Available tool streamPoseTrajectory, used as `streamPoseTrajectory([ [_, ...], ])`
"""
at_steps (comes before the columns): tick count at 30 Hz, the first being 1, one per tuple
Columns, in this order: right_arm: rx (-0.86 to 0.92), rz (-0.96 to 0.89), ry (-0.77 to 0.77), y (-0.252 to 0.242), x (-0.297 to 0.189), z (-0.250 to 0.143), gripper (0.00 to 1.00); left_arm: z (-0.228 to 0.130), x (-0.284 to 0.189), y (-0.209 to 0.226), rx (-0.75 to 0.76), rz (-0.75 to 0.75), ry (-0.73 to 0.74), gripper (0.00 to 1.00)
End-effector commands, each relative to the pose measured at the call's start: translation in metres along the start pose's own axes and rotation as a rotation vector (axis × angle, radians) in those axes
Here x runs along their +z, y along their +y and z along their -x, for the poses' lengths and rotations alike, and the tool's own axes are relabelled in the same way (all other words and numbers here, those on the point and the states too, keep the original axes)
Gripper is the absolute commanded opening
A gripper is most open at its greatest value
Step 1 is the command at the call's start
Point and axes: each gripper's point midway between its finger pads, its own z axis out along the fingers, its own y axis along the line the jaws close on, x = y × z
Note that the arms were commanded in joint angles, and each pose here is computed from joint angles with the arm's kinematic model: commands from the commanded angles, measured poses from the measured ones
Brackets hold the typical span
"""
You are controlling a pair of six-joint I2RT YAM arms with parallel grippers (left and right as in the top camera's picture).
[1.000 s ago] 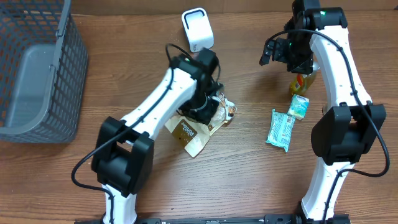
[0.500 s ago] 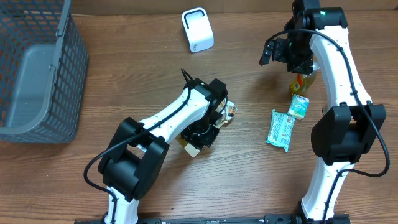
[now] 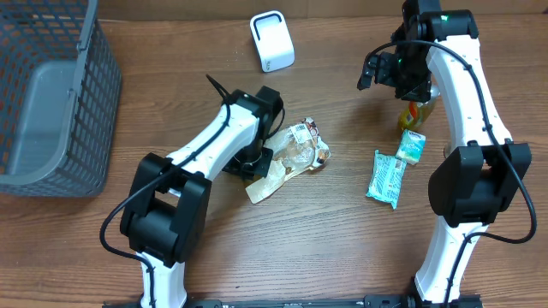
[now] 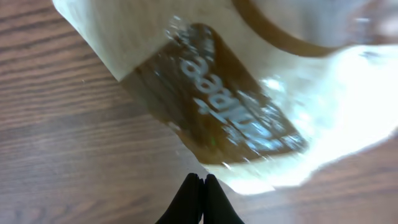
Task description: Scan the item barcode
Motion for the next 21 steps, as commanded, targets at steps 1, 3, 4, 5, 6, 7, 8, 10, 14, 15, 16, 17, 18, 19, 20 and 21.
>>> streamPoseTrajectory([
  [1, -0.011, 0.017, -0.043, 0.004, -0.014, 0.006, 1.0, -0.006, -0.011, -0.028, 0.033, -0.126, 0.039, 0.04],
  [3, -0.011, 0.017, -0.043, 0.004, -0.014, 0.006, 1.0, -0.021, -0.011, -0.041, 0.087, -0.16, 0.088, 0.04],
  [4, -0.011, 0.017, -0.043, 0.004, -0.014, 0.006, 1.0, -0.025, -0.011, -0.045, 0.096, -0.161, 0.099, 0.04],
  [5, -0.011, 0.017, -0.043, 0.004, -0.014, 0.006, 1.0, -0.028, -0.011, -0.049, 0.109, -0.156, 0.104, 0.04],
  [6, -0.011, 0.017, -0.043, 0.004, -0.014, 0.006, 1.0, -0.029, -0.011, -0.052, 0.12, -0.154, 0.105, 0.04],
  [7, -0.011, 0.017, -0.043, 0.004, -0.014, 0.006, 1.0, -0.032, -0.01, -0.056, 0.134, -0.15, 0.107, 0.04],
  [8, -0.011, 0.017, -0.043, 0.004, -0.014, 0.006, 1.0, -0.034, -0.009, -0.061, 0.148, -0.147, 0.106, 0.04],
  [10, -0.011, 0.017, -0.043, 0.004, -0.014, 0.006, 1.0, -0.037, -0.007, -0.071, 0.166, -0.141, 0.103, 0.04],
  [14, -0.011, 0.017, -0.043, 0.004, -0.014, 0.006, 1.0, -0.041, -0.004, -0.09, 0.202, -0.136, 0.081, 0.05],
  [15, -0.011, 0.017, -0.043, 0.004, -0.014, 0.006, 1.0, -0.041, -0.004, -0.093, 0.213, -0.135, 0.076, 0.05],
  [16, -0.011, 0.017, -0.043, 0.004, -0.014, 0.006, 1.0, -0.042, -0.003, -0.097, 0.225, -0.132, 0.071, 0.05],
  [17, -0.011, 0.017, -0.043, 0.004, -0.014, 0.006, 1.0, -0.043, -0.003, -0.099, 0.234, -0.128, 0.068, 0.05],
  [18, -0.011, 0.017, -0.043, 0.004, -0.014, 0.006, 1.0, -0.044, -0.002, -0.1, 0.236, -0.121, 0.067, 0.05],
  [19, -0.011, 0.017, -0.043, 0.004, -0.014, 0.006, 1.0, -0.045, -0.002, -0.1, 0.238, -0.111, 0.065, 0.05],
  [20, -0.011, 0.017, -0.043, 0.004, -0.014, 0.006, 1.0, -0.044, -0.001, -0.099, 0.233, -0.096, 0.061, 0.06],
  [21, -0.011, 0.017, -0.043, 0.004, -0.014, 0.006, 1.0, -0.044, -0.001, -0.097, 0.224, -0.081, 0.058, 0.05],
])
